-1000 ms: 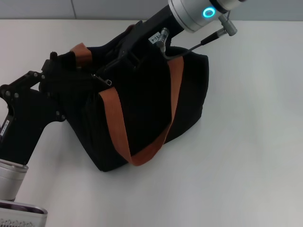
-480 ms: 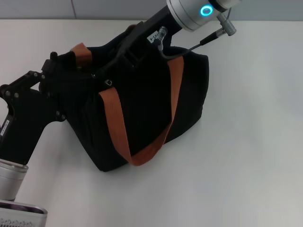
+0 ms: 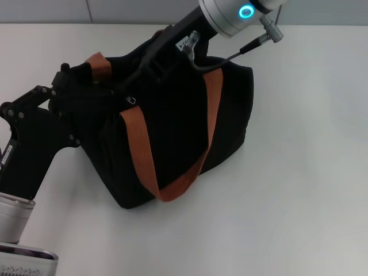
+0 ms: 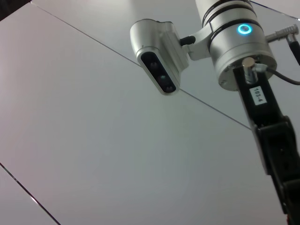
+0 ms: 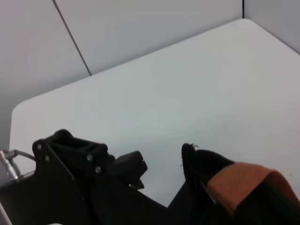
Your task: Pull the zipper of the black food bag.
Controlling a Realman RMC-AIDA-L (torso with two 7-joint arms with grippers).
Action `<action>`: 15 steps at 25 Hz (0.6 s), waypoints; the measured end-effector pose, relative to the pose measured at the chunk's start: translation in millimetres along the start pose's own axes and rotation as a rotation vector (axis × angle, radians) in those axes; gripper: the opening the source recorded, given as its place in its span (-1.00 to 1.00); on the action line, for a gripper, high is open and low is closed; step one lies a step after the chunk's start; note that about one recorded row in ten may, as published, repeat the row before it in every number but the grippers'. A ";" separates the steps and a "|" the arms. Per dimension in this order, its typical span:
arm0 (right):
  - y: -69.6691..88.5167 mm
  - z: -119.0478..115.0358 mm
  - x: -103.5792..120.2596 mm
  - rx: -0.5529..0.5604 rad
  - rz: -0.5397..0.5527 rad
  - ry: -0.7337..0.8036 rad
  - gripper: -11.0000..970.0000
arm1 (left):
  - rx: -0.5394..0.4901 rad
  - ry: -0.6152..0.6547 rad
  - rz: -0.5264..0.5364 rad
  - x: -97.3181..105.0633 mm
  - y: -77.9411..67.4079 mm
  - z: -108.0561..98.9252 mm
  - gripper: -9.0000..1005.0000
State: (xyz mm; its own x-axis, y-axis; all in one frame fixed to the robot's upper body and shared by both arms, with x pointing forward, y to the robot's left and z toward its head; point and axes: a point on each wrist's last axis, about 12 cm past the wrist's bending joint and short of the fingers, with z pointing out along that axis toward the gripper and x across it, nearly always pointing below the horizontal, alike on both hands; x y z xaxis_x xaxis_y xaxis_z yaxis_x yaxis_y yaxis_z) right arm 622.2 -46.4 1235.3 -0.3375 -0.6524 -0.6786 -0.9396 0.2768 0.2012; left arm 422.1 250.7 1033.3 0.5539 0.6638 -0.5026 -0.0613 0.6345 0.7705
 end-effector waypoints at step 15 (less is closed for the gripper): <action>3.5 11.8 1.7 0.011 -0.028 0.031 0.40 | 0.000 0.004 0.000 -0.1 0.1 -1.7 -0.78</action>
State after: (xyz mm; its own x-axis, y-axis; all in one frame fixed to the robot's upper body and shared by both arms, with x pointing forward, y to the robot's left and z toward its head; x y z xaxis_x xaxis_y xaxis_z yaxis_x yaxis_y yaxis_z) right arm 619.0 -38.3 1226.5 -0.3125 -0.6819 -0.6614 -0.9482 0.2656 0.1742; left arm 420.6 251.3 1032.7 0.5505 0.6654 -0.5042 -0.0615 0.6346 0.7704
